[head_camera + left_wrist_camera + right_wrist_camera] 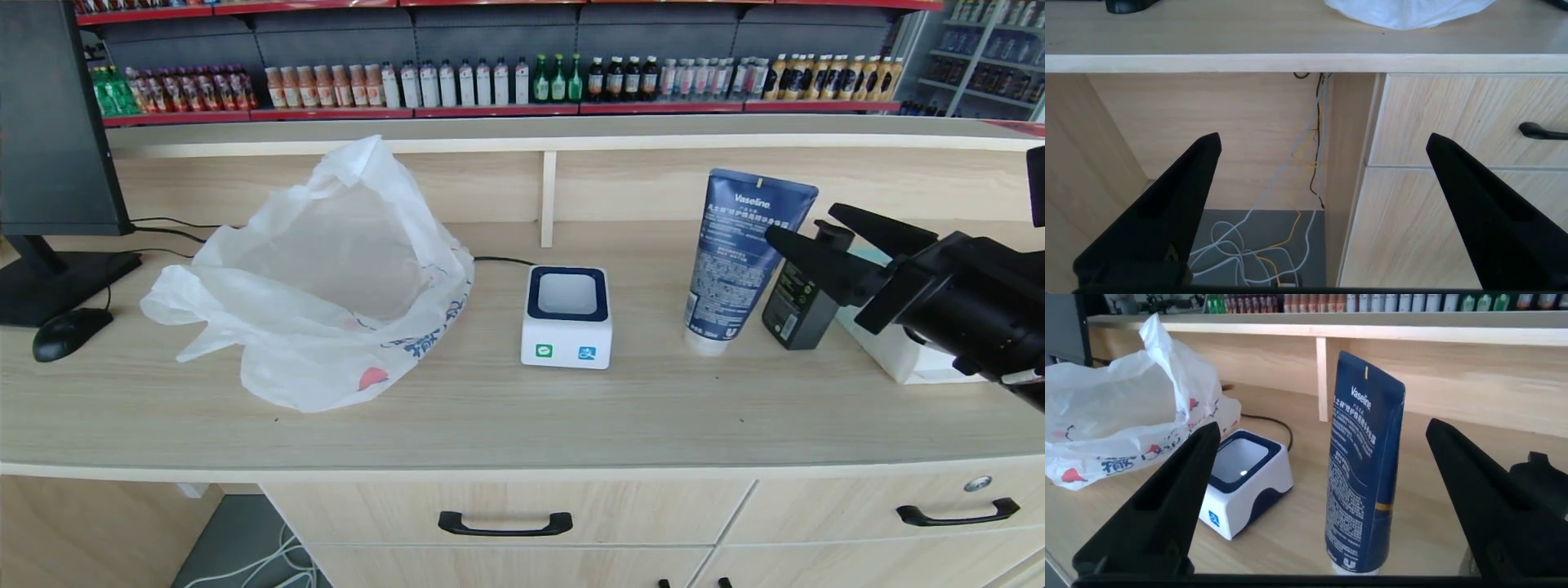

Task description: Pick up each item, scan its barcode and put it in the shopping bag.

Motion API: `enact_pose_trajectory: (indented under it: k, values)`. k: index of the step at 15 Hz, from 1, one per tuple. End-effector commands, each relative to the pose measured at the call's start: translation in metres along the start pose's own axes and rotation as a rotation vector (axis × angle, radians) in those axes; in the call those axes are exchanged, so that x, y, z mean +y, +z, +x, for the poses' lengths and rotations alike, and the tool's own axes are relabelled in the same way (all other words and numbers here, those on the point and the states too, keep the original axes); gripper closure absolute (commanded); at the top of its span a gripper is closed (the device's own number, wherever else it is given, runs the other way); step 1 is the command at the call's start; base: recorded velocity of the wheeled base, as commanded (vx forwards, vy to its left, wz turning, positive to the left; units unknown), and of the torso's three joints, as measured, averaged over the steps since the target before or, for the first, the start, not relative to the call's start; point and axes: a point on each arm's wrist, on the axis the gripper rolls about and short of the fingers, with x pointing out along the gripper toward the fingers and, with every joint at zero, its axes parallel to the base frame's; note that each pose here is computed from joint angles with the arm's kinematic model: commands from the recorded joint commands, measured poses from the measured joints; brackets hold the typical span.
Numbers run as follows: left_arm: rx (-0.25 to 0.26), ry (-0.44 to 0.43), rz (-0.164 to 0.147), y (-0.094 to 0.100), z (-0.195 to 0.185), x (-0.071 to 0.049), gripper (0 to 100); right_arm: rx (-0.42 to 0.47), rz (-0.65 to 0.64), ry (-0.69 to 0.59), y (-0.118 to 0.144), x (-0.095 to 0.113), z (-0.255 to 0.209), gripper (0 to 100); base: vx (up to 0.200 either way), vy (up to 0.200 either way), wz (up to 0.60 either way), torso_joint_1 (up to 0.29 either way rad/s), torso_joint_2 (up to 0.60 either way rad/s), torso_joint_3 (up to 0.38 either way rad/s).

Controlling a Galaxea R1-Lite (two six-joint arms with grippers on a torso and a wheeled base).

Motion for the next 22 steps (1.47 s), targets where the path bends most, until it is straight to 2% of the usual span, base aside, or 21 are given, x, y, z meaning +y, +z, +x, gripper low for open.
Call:
enact_pose_trajectory:
  k: [1,3,10,22]
  values:
    - [-0.001,0.001,0.000,0.000,0.000,0.000,0,0.032,0.009,-0.004,-0.011,-0.005,0.012,0,0.000,0.000,0.00,0.000,0.00,0.000]
    - [-0.001,0.001,0.000,0.000,0.000,0.000,0,0.030,0.002,-0.025,-0.013,-0.013,0.018,0,0.000,0.000,0.00,0.000,0.00,0.000]
    - [-0.001,0.001,0.002,0.000,0.000,0.000,0,0.036,0.016,-0.032,-0.017,-0.019,0.028,0,0.000,0.000,0.00,0.000,0.00,0.000]
    - [-0.001,0.001,0.002,0.000,0.000,0.000,0,0.129,0.061,-0.037,-0.056,-0.025,0.039,0,0.000,0.000,0.00,0.000,0.00,0.000]
